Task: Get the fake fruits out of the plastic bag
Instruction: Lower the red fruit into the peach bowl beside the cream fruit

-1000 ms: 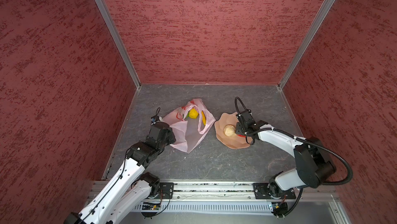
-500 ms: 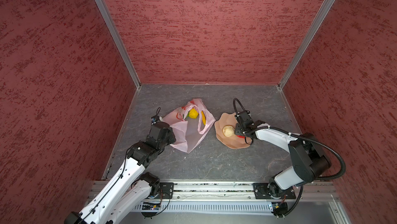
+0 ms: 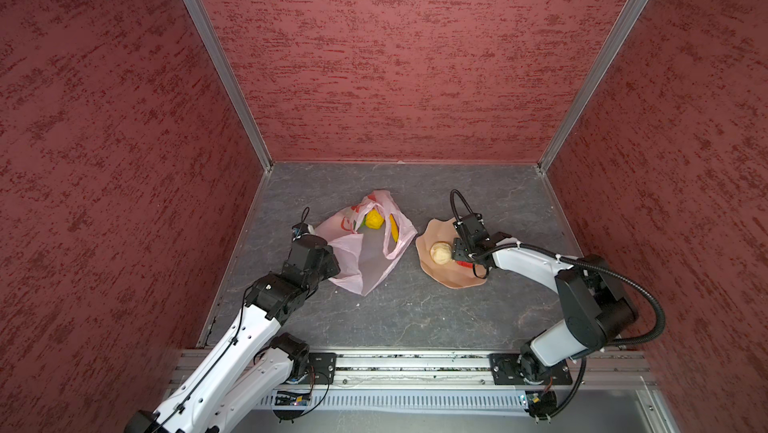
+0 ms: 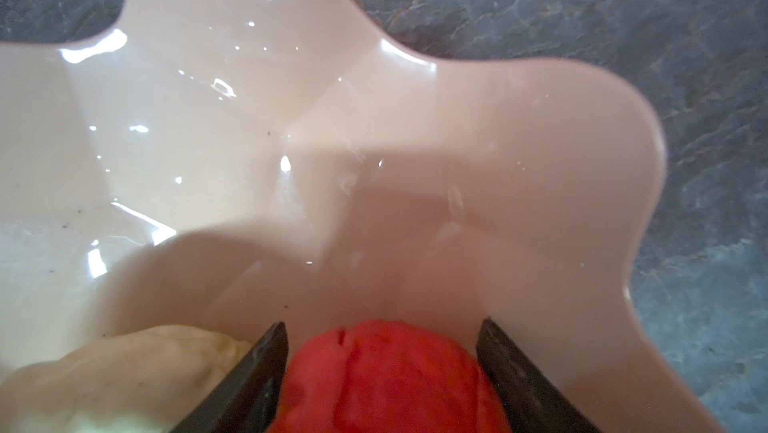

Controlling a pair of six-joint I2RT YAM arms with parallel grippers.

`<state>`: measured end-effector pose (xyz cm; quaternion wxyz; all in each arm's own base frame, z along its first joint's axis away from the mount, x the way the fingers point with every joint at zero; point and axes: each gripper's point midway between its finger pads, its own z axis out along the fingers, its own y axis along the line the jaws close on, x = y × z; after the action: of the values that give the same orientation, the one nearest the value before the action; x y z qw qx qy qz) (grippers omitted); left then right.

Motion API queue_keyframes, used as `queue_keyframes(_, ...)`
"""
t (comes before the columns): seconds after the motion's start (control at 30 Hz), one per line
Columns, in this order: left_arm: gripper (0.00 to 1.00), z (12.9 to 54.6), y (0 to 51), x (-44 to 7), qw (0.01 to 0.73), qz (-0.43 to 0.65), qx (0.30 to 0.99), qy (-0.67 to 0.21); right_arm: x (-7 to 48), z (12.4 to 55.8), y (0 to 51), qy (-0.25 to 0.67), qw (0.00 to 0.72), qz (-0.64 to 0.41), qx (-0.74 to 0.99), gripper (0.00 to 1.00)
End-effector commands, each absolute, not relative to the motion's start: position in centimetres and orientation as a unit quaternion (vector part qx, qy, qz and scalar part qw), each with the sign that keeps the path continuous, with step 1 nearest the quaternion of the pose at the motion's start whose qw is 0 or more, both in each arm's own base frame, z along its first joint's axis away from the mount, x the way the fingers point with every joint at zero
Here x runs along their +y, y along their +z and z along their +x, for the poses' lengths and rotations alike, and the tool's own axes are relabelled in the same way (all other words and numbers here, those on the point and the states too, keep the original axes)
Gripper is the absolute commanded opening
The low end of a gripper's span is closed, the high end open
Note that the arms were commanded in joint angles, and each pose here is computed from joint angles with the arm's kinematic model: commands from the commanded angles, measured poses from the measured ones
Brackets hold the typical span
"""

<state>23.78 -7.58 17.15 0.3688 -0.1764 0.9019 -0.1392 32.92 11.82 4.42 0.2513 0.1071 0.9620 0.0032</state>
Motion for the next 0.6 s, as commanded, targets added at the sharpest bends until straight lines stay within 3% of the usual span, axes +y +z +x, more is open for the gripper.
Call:
queue_keyframes(0.0,0.09,23.9,17.3,-7.6,0.376,-0.174,0.899,-0.144,11.7,34.0,5.4,-0.001,0.265,0.112,0.958,0.75)
queue_keyframes(0.23,0.09,23.7,17.4,-7.4,0.378,-0.176,0.897,-0.145,11.4,34.4,7.5,-0.002,0.287,0.115,0.951,0.77)
queue_keyframes(0.57,0.09,23.5,17.6,-7.3,0.379,-0.172,0.898,-0.146,11.9,34.1,15.1,0.034,0.35,0.095,0.931,0.75)
